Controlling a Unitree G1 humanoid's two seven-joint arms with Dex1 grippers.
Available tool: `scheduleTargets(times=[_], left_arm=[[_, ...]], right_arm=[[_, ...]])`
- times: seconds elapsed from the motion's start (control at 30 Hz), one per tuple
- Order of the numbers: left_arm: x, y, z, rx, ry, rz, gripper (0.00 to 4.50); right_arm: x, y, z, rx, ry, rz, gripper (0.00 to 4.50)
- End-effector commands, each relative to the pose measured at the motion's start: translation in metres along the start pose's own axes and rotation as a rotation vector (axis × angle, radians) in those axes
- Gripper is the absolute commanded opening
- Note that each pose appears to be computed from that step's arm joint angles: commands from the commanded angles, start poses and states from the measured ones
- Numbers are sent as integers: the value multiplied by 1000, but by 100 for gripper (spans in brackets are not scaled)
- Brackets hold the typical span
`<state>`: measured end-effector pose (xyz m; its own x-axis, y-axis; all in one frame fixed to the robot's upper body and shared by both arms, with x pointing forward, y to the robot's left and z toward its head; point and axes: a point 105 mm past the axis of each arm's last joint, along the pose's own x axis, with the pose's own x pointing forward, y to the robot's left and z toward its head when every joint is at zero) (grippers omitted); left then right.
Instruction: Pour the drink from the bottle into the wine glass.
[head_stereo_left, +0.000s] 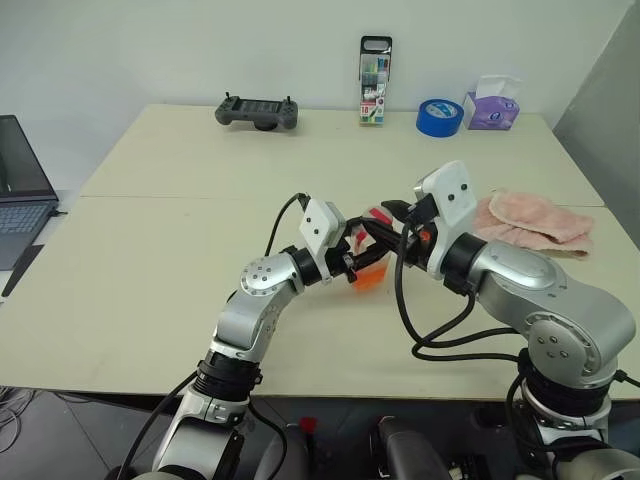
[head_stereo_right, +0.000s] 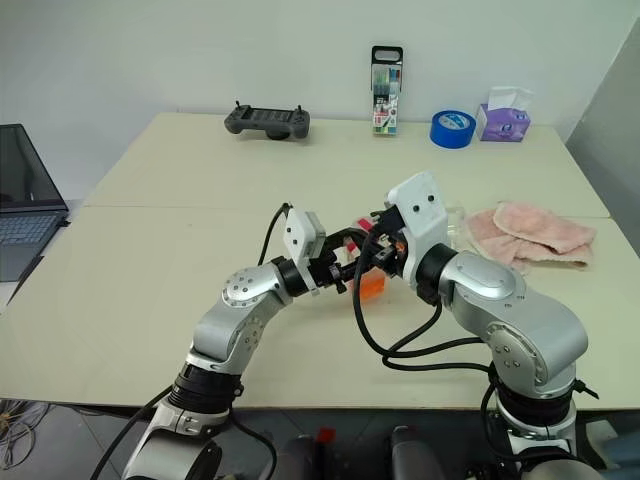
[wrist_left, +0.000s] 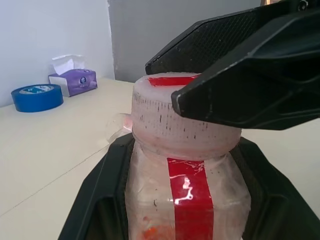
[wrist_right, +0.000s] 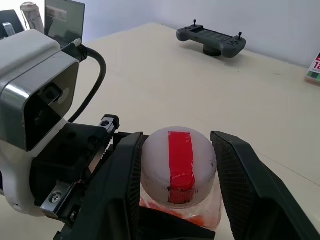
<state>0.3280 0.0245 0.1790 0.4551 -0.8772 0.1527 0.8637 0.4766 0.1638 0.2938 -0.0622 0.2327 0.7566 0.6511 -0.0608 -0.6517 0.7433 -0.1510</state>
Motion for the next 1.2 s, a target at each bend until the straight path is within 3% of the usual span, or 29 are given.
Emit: scheduleTargets(times=[0.03, 0.13, 0.17, 0.4, 0.57, 0.77, 1.03, 1.2], left_arm=[[4, -7, 26, 52, -86, -53, 215], [8, -14, 28, -4, -105, -96, 215], [10, -16, 28, -29, -109, -103, 215], [21, -30, 31, -33, -131, -138, 215], [18, -26, 26, -41, -111, -97, 215], [17, -22, 21, -38, -90, -79, 215], [19, -20, 19, -30, -82, -78, 215], [18, -12, 16, -10, -66, -47, 215]], right_arm=[[-6, 6, 13, -45, -65, 140, 177], [-38, 53, 4, -13, -36, 673, 177], [-45, 58, 0, -25, -11, 778, 177], [0, 8, -2, -241, 49, 588, 177], [-4, 1, 4, -162, 3, 518, 177], [2, -11, 3, -137, -48, 216, 384], [-10, -14, 0, -71, -67, -55, 385], [-15, -5, 12, -53, -124, -179, 385]])
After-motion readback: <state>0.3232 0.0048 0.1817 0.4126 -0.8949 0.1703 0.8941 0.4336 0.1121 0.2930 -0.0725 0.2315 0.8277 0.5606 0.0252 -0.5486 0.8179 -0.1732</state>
